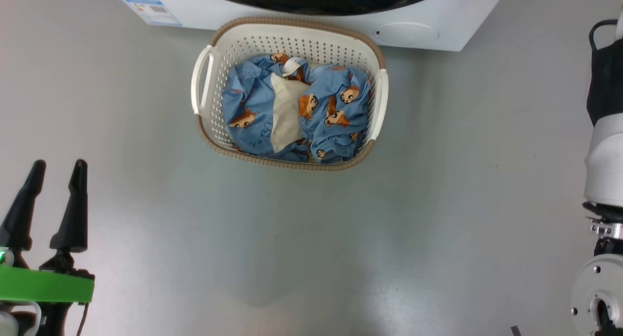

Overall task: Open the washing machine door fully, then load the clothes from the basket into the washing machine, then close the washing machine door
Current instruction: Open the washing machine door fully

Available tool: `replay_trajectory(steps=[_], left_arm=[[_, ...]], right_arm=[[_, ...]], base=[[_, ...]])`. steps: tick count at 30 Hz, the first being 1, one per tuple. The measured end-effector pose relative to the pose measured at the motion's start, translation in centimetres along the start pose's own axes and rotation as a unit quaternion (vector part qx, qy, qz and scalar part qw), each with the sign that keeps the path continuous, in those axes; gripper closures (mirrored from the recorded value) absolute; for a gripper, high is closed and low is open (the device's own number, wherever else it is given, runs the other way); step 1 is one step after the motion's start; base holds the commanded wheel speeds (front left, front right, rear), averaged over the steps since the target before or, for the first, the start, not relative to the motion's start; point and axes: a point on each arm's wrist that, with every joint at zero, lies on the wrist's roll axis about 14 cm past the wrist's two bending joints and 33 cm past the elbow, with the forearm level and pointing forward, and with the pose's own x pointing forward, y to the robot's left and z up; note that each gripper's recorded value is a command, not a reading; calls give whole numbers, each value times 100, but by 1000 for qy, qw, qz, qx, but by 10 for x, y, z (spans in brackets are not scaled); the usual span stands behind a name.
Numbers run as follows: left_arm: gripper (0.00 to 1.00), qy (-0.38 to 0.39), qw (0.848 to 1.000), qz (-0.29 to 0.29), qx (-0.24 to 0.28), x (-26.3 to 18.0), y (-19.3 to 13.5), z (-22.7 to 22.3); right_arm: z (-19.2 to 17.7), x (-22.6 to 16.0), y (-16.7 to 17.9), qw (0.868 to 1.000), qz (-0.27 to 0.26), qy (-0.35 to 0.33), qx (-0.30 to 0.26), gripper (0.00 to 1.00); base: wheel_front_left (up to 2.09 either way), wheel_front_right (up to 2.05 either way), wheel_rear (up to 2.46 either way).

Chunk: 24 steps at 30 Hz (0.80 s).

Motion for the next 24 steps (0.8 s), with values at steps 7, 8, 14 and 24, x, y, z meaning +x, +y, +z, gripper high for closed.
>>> replay_trajectory(steps=[7,8,14,24], left_arm=[[0,9,1000,13,-6,-1,8,-6],[0,8,1000,15,-7,0,9,-5],[0,7,1000,20,-4,2,13,-5],[0,-3,1000,22,-6,-1,13,3]], right_arm=[[-23,12,-8,999,-5,41,16,100],[-25,13,-8,999,-4,45,18,100],[-32,20,-7,998,0,62,17,100],[-43,18,0,994,1,111,21,100]], base=[[0,0,0],[0,0,0],[0,0,0],[0,0,0]])
